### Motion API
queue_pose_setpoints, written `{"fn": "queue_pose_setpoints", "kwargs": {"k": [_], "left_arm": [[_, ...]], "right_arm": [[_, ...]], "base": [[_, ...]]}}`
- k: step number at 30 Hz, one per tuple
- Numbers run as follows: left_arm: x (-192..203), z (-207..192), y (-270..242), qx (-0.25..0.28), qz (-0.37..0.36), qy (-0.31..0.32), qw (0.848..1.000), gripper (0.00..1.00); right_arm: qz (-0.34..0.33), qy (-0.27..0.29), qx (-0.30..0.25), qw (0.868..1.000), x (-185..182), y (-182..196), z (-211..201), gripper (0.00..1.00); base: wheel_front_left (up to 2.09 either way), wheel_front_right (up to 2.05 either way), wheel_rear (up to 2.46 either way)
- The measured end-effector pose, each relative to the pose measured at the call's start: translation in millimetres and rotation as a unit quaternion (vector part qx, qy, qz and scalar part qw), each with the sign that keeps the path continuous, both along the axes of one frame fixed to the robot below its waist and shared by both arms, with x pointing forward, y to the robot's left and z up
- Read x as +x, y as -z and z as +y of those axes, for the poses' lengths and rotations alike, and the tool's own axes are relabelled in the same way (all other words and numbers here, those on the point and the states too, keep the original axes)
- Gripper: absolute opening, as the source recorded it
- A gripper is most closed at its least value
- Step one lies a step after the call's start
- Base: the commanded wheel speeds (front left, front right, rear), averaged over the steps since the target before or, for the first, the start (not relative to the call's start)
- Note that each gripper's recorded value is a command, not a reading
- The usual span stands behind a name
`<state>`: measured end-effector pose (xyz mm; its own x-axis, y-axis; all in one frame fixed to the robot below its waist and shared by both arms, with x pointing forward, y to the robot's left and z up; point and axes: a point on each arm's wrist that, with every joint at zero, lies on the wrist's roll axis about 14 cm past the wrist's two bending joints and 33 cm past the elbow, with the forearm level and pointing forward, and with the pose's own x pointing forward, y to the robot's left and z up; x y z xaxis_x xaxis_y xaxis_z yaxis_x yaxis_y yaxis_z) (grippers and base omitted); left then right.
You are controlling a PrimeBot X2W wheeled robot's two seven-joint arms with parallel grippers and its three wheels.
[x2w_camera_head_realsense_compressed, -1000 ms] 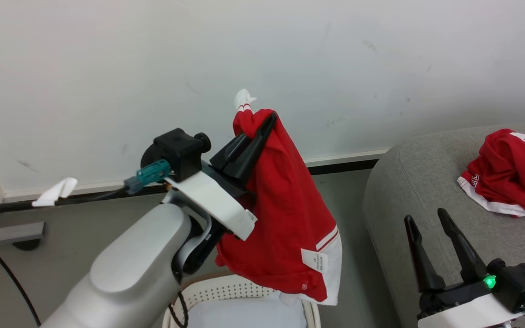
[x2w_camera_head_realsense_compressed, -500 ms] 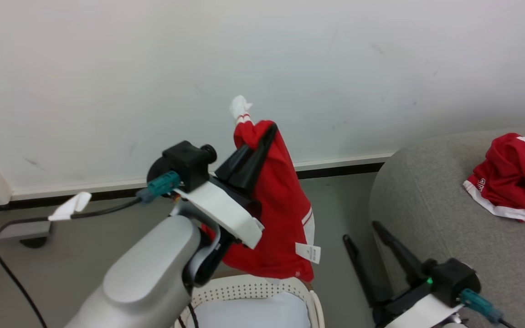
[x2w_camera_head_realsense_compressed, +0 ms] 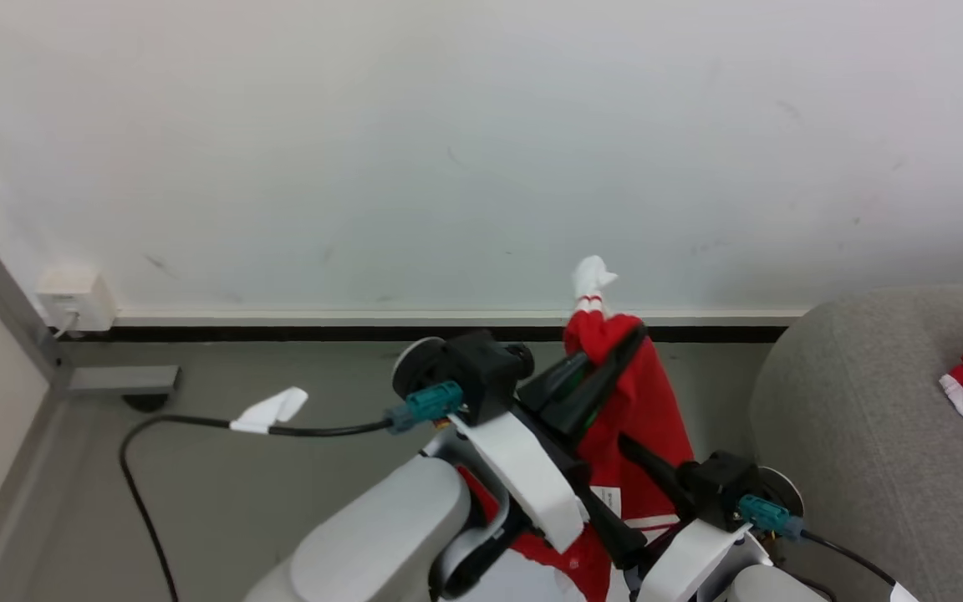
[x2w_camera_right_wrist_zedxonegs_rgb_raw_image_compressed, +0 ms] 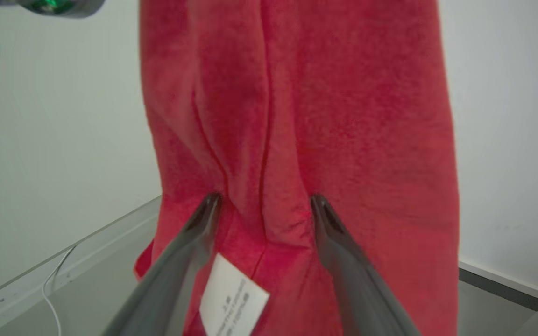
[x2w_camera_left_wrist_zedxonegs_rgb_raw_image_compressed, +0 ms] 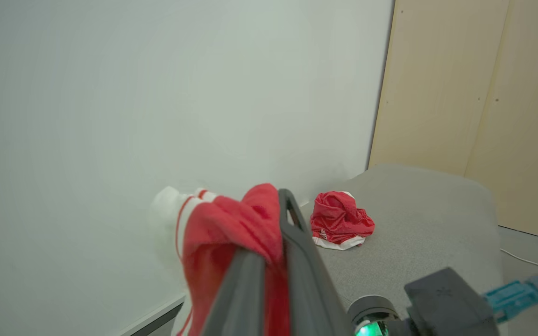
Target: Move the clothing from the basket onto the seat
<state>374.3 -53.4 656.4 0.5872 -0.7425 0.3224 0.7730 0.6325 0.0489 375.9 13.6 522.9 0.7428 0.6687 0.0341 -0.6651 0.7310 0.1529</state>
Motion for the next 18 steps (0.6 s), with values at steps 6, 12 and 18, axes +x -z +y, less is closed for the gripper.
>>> {"fn": "queue_pose_setpoints", "kwargs": {"k": [6,12,18], "left_arm": [[-20.2,-1.5,8.4,0.010,0.009,0.011,1.000,0.00],[-28.4,2.9,9.2,0.011,0.011,0.007,1.000,0.00],[-20.6,12.9,11.1,0.009,0.017,-0.010,1.000,0.00]], "right_arm": [[0.016,-0.020,-0.030,0.999,4.5,14.7,12.8,0.81],[-0.002,-0.014,-0.030,0.999,18.8,0.9,12.2,0.00],[-0.010,-0.010,-0.025,1.000,21.2,-5.1,10.3,0.00]], "base": [[0.00,0.00,0.00],[0.00,0.00,0.00],[0.00,0.00,0.00]]}}
